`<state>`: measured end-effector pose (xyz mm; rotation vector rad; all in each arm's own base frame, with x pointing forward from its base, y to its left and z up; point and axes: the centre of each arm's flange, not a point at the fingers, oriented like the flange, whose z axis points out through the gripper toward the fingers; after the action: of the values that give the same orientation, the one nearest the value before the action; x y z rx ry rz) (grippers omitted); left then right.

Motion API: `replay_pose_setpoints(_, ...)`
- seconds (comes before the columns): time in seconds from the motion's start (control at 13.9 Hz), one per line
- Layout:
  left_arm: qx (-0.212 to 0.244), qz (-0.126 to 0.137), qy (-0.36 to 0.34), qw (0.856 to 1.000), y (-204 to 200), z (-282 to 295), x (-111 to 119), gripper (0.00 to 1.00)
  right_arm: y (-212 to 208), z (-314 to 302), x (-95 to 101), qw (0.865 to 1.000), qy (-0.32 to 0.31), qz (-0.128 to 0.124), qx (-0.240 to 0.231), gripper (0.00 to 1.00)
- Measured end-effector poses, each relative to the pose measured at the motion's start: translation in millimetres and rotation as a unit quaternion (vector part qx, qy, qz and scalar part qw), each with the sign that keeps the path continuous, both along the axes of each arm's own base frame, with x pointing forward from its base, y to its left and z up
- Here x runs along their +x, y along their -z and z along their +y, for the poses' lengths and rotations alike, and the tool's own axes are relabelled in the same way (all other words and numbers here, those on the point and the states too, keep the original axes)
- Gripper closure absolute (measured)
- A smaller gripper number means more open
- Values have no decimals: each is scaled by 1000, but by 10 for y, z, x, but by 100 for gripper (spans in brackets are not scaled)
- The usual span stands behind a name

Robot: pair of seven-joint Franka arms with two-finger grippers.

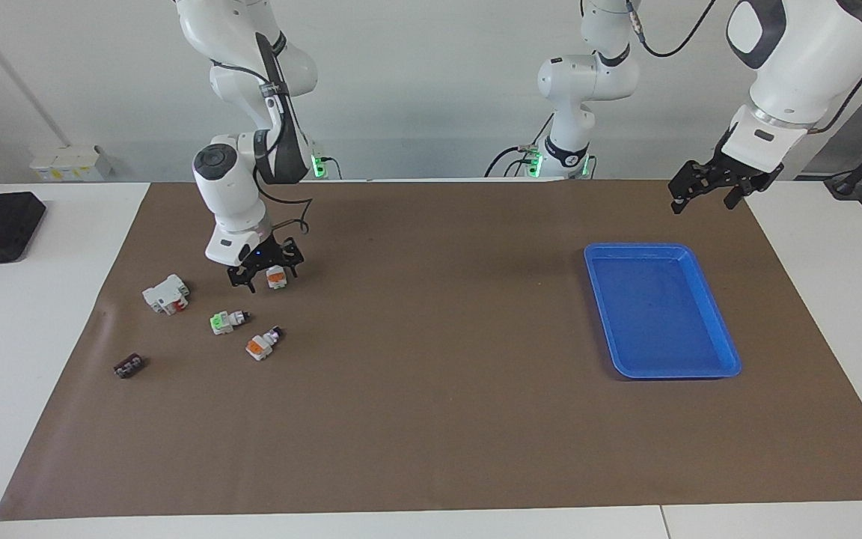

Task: Turn and place switch with both arms
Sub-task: 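Lift the orange switch with the right gripper and turn it sideways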

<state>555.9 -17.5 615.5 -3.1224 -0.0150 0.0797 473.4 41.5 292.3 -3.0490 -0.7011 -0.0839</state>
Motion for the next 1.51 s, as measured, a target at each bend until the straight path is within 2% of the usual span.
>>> replay_pose_setpoints(0.14, 0, -1, 0, 1000, -7, 0, -3, 0, 52, -7, -34, 1000, 0, -1, 0, 3)
replay_pose_setpoints(0.22, 0, -1, 0, 1000, -11, 0, -5, 0, 71, -17, -46, 1000, 0, 0, -1, 8)
replay_pose_setpoints(0.5, 0, -2, 0, 1000, -22, 1, -14, 0, 78, -96, -48, 1000, 8, -1, 0, 56)
replay_pose_setpoints(0.72, 0, -2, 0, 1000, -22, 1, -16, 0, 71, -111, -44, 999, 43, 7, 11, 58)
replay_pose_setpoints(0.79, 0, -2, 0, 1000, -22, 1, -16, 0, 59, -92, -44, 997, 71, 23, 17, 58)
replay_pose_setpoints(0.93, 0, -2, 0, 1000, -21, 1, -16, 0, -99, -15, 28, 987, 141, 73, 34, 58)
replay_pose_setpoints(1.08, 0, -2, 0, 1000, -20, 1, -16, 0, -464, 97, 195, 963, 233, 116, 64, 58)
replay_pose_setpoints(1.22, 0, -2, 0, 1000, -20, 1, -16, 0, -860, 283, 339, 931, 321, 148, 92, 58)
replay_pose_setpoints(1.29, 0, -2, 0, 1000, -20, 1, -16, 0, -1040, 433, 385, 910, 367, 163, 102, 58)
replay_pose_setpoints(1.51, 0, -2, 0, 1000, -20, 1, -17, 0, -1497, 960, 477, 836, 493, 195, 140, 58)
